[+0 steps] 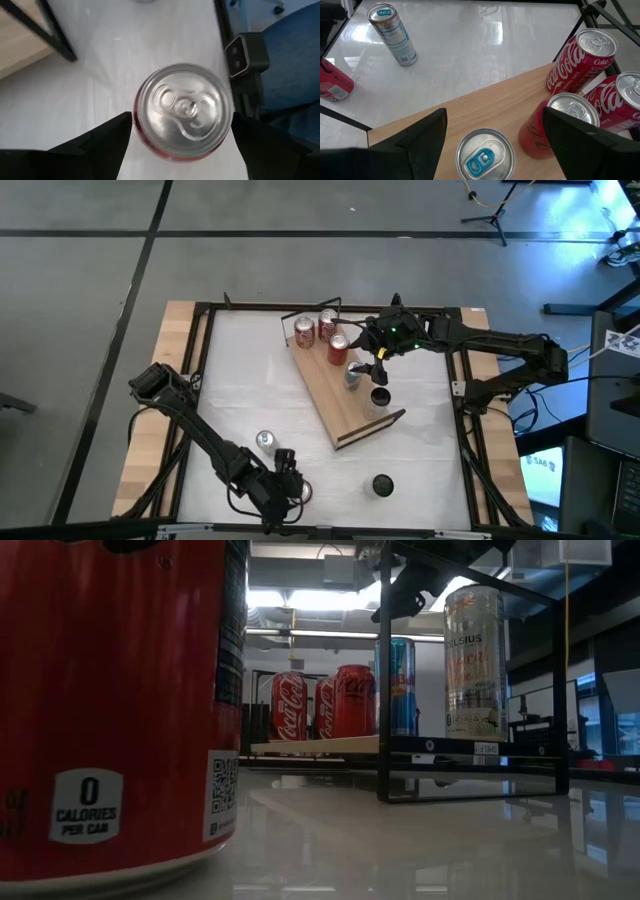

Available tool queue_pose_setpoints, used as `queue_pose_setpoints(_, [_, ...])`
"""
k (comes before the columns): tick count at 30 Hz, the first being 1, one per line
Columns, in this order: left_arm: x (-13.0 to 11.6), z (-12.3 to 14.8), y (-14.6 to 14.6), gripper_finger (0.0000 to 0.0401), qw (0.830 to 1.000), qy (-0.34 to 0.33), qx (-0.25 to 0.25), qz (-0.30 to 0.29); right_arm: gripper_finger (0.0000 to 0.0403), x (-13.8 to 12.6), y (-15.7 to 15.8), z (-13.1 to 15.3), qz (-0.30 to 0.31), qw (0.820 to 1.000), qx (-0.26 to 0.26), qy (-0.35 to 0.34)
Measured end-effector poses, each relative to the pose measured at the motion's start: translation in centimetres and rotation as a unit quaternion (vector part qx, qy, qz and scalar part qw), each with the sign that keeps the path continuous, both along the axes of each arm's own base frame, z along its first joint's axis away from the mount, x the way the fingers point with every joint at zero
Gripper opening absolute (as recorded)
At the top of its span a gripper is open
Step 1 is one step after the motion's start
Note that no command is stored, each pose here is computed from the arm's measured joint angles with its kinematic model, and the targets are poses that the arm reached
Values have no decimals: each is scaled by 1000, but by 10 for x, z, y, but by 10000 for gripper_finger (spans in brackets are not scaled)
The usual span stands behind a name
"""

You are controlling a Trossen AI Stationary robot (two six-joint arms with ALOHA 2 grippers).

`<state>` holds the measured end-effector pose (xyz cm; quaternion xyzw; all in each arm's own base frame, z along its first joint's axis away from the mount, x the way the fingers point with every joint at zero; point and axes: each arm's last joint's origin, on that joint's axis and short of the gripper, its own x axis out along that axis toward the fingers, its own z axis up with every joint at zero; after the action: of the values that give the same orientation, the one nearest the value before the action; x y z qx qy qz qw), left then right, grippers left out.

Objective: Place canned beverage on shelf
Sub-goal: Put the red black soda can on the shelf aligned with the other red black soda can

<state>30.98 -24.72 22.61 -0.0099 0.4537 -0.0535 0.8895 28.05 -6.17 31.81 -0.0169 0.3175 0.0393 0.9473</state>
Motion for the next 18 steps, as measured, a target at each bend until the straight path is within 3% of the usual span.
queue_pose_setpoints(8, [-2, -19, 1, 330, 1000, -8, -7, -21, 321, 0, 0, 0, 0, 1000, 0, 0])
queue_pose_setpoints(18, [-1, -20, 1, 330, 1000, -16, -20, -15, 321, 0, 0, 0, 0, 1000, 0, 0])
